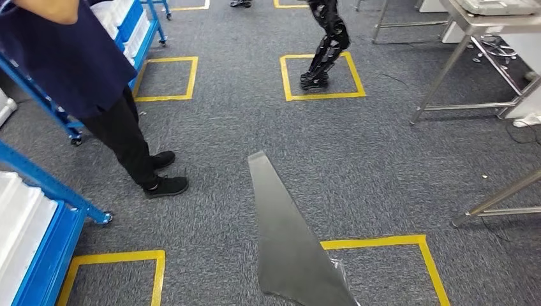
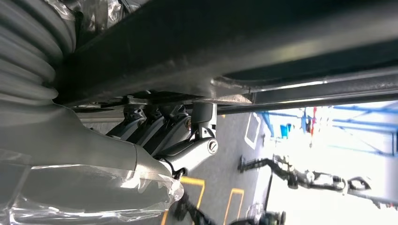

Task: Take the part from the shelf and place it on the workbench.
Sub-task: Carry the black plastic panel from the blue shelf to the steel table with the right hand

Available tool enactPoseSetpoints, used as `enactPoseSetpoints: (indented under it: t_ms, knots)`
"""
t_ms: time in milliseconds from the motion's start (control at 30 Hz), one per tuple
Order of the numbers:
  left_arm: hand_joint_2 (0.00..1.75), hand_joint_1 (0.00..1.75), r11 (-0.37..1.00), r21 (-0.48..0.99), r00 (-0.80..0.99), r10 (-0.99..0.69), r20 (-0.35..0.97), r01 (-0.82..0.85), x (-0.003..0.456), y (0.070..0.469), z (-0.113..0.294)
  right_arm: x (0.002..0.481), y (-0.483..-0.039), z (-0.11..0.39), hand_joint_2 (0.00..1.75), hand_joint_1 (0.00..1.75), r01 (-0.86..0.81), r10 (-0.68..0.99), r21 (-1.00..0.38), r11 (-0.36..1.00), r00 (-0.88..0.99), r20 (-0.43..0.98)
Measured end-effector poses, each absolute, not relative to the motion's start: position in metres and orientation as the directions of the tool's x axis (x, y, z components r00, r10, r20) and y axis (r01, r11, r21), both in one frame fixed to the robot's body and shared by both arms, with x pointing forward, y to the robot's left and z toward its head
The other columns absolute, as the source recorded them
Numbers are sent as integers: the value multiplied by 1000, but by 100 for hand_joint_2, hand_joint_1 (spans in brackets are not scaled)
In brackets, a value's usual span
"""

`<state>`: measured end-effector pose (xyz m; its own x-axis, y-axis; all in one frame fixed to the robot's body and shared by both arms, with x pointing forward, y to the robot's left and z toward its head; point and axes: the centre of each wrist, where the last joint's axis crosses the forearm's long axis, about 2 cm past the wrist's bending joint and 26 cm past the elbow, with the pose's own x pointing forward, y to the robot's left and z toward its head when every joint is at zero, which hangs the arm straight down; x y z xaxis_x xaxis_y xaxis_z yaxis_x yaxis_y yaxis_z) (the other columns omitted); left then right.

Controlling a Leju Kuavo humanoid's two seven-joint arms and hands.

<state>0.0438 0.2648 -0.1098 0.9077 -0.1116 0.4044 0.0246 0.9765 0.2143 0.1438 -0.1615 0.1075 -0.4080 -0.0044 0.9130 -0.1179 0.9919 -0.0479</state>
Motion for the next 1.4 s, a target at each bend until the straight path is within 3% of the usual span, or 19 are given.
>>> enactPoseSetpoints:
  t_ms: [1400]
  knots:
    - [175, 0, 976, 216, 906, -122, 405, 35, 44, 264, -110, 147, -161, 110, 175, 175, -114, 18, -70, 991, -402, 915]
